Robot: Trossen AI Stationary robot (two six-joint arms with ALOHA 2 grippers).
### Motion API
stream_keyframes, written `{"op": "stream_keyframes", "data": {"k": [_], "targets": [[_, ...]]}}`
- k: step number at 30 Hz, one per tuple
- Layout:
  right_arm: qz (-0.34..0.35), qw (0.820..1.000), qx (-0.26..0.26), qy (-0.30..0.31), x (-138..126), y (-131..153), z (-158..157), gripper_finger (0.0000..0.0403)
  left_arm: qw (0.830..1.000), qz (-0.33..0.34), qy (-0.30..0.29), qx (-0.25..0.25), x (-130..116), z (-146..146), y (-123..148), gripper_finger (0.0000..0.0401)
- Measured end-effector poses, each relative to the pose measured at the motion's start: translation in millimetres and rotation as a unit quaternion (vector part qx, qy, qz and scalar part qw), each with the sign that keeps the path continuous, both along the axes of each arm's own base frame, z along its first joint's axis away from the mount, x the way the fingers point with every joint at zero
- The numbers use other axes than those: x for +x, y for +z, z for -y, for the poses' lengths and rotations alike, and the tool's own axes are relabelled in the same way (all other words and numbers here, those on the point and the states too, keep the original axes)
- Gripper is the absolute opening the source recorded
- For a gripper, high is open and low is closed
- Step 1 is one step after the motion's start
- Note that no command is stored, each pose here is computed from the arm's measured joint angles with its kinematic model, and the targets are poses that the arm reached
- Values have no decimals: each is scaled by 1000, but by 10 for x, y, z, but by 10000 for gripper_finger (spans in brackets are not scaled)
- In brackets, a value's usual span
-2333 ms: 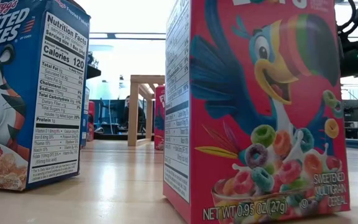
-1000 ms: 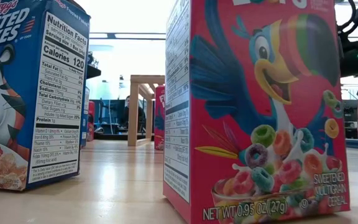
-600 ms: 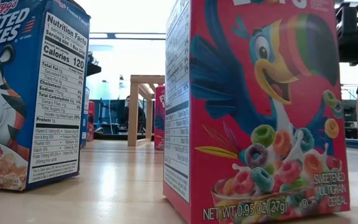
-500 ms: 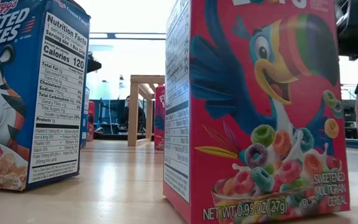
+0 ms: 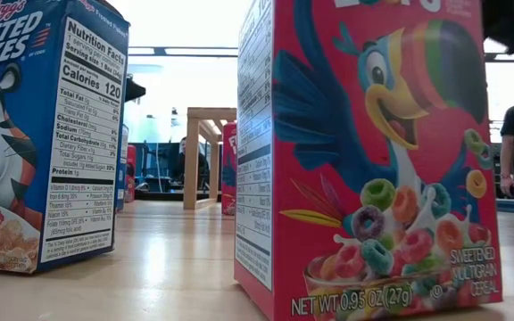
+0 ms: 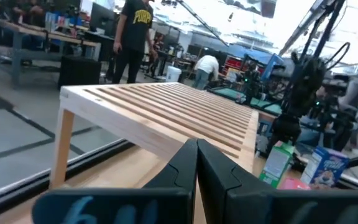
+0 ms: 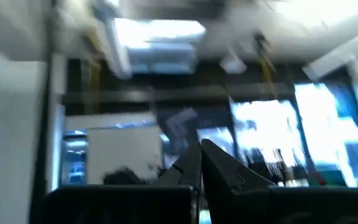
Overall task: Stack cereal on shelf
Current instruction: Put the middle right blue cereal box on the shelf
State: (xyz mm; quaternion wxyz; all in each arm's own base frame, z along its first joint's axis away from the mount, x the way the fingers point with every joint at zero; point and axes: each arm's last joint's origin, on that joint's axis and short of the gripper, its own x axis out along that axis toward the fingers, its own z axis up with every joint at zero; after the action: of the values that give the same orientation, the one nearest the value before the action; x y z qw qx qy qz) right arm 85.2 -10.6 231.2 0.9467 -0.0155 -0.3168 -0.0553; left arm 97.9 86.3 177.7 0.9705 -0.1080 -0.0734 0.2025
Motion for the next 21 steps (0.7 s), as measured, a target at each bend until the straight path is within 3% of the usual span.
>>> {"op": "stream_keyframes", "data": {"k": [2, 5, 8, 12, 16, 21], "targets": [[44, 998, -34, 14, -56, 72, -25, 0, 1000, -5, 2, 9, 1, -2, -2, 3], [60, 997, -33, 32, -88, 167, -36, 0, 1000, -6, 12, 8, 0, -8, -5, 3], [-40, 999, 5, 28, -6, 217, -16, 0, 1000, -6, 27, 6, -3, -17, -7, 4], [-179, 981, 65, -27, 102, 310, 37, 8, 1000, -8, 28, 10, -4, -18, -7, 5], [-307, 945, 105, -37, 277, 403, 61, 52, 999, -18, 30, 14, -2, -20, -23, 5], [-456, 876, 149, -47, 561, 424, 46, 145, 999, -25, 37, 28, -4, -23, -23, 5]]}}
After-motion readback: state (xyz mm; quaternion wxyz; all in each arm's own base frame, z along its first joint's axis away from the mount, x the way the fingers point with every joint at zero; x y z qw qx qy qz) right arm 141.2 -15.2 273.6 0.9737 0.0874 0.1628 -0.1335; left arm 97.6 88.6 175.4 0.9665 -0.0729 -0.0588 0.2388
